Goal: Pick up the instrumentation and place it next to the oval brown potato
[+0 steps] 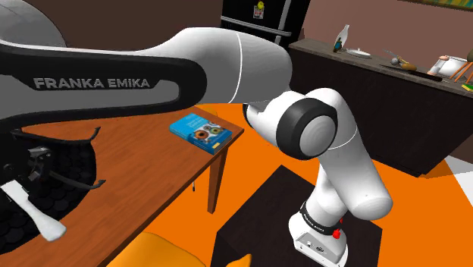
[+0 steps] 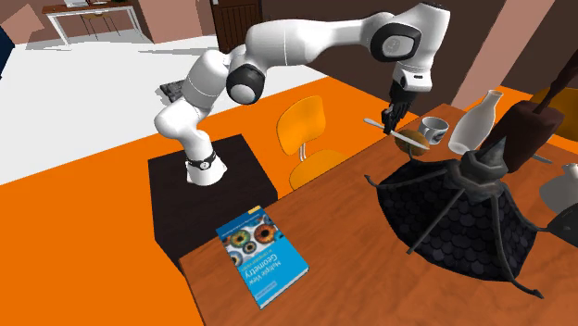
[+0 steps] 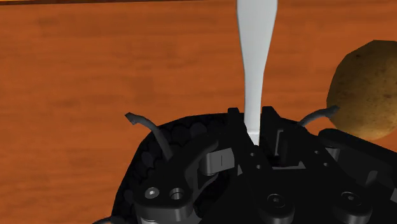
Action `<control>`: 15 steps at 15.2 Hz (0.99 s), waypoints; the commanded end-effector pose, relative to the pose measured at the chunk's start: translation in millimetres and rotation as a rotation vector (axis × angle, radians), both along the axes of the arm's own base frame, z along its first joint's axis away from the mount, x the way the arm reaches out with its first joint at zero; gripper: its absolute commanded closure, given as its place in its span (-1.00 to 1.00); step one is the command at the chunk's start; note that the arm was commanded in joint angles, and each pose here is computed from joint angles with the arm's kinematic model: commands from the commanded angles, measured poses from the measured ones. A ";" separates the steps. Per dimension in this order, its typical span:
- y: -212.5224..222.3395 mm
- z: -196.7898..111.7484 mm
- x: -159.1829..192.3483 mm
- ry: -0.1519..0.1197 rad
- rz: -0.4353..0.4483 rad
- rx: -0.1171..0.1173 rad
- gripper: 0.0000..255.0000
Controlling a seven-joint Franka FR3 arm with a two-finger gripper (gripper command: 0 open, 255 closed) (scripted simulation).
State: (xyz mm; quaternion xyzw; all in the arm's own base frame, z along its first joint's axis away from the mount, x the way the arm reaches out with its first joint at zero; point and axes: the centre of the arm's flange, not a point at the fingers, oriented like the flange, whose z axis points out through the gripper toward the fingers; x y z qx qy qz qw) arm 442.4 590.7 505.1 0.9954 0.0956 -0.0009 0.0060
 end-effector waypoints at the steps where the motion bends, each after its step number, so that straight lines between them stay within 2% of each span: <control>1: 17.0 -2.4 -2.7 -0.001 -0.003 -0.002 1.00; 15: 17.0 -76.3 -2.7 -0.001 -0.003 -0.002 1.00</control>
